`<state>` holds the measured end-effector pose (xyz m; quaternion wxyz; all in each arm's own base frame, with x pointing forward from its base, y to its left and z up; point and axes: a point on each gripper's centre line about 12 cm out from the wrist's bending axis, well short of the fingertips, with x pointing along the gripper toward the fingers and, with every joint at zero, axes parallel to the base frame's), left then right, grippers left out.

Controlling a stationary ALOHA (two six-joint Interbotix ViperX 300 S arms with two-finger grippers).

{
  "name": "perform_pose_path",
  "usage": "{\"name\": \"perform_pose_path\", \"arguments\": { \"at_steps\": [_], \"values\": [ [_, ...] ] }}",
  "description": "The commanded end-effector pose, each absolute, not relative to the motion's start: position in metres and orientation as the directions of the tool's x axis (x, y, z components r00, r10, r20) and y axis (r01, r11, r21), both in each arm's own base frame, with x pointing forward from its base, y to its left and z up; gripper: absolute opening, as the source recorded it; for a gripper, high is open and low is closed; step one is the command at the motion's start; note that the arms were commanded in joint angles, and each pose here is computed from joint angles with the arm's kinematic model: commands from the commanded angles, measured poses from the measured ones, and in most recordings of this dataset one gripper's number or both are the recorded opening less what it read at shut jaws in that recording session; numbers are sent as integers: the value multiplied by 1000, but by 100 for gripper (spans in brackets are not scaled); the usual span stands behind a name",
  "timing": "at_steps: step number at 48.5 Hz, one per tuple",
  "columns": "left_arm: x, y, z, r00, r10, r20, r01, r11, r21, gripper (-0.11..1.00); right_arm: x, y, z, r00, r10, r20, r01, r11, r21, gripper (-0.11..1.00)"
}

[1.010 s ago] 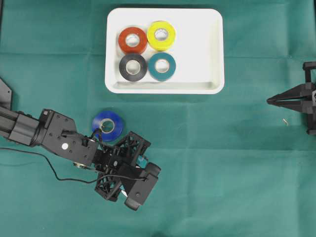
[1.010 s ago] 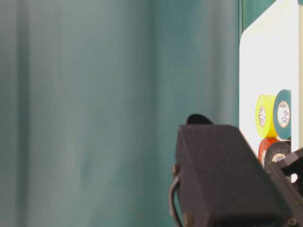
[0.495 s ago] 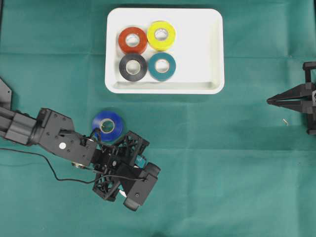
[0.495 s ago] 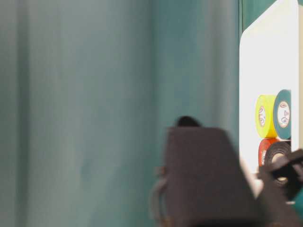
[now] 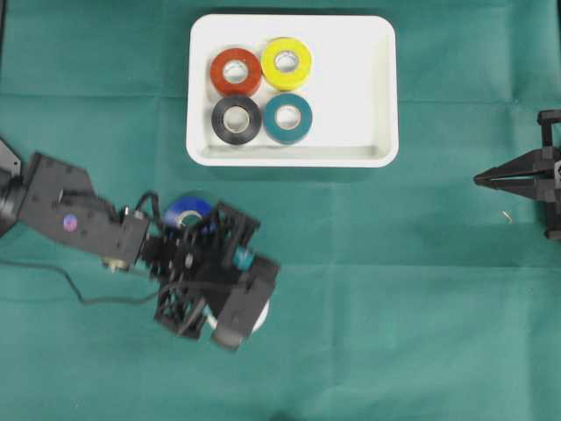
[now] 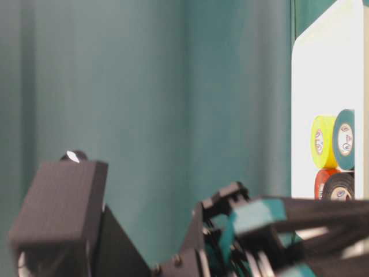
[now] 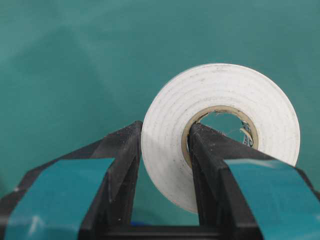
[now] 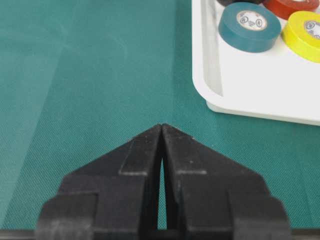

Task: Put the tape into the white case with the left arm.
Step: 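Grasp the white tape roll through its core with the left gripper, then carry the white roll into the tray's upper right, release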

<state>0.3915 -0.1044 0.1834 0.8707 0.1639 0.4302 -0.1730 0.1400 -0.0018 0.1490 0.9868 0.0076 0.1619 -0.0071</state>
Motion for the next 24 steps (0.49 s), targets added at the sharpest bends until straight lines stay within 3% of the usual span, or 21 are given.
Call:
{"name": "perform_pose_path", "arguments": {
  "at_steps": [1,24],
  "values": [
    [398,-85,204,619,-140,-773,394,906,152,27,142,-2,153,952,-13,-305,18,1000,14,-9],
    [432,18,210,661,20,-750,288,916,278,27,142,-2,153,952,-13,-306,18,1000,14,-9]
  ]
}}
